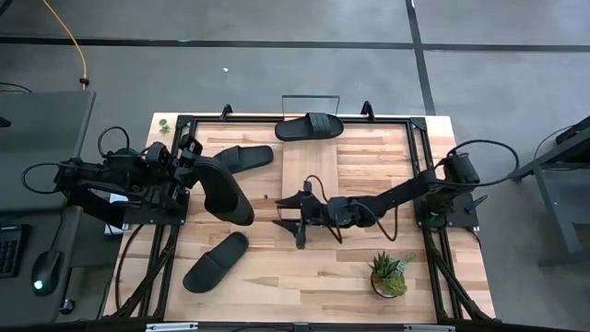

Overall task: Pick and place slides into the shelf
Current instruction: Put the black slide on the shelf

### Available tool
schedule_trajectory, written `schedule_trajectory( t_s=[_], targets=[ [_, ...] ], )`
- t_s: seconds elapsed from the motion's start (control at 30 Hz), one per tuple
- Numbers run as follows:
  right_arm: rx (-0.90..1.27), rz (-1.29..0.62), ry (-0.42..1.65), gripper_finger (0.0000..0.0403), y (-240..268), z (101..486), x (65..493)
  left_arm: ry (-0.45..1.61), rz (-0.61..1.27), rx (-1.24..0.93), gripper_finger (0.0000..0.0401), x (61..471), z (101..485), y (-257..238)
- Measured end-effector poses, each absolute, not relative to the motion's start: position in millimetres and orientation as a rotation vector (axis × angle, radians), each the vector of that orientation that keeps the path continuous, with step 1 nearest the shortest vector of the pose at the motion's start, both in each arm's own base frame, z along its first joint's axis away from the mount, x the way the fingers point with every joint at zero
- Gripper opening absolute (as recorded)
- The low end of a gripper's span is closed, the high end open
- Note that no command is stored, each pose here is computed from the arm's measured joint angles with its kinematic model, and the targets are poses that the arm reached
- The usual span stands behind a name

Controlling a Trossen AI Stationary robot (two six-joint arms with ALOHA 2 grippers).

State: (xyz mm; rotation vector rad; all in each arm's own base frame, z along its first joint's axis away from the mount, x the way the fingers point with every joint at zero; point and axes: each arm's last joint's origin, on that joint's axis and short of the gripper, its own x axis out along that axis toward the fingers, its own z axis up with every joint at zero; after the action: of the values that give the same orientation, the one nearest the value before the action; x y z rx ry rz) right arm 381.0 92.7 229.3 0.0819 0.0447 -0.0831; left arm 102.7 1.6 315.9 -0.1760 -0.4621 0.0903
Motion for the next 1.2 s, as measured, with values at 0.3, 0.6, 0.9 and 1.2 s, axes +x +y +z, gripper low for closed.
schedule_trajectory(
  t_s=[0.3, 0.6, 0.9, 1.2],
  targets=[
    [0.089, -0.089, 0.058, 0.0259, 94, 215, 402, -0.462, 0.091, -0.174, 0.0083, 103, 316, 2],
    [0.109, -0.070, -0.018, 0.0259, 94, 213, 415, -0.462, 0.091, -0.173, 0.0083, 103, 316, 2],
    [0.122, -0.070, -0.033, 0.0259, 93, 215, 415, -0.466, 0.091, -0.174, 0.0083, 103, 316, 2],
    [0.118, -0.088, -0.046, 0.0259, 92, 216, 415, -0.459, 0.091, -0.173, 0.0083, 110, 316, 1]
  ],
)
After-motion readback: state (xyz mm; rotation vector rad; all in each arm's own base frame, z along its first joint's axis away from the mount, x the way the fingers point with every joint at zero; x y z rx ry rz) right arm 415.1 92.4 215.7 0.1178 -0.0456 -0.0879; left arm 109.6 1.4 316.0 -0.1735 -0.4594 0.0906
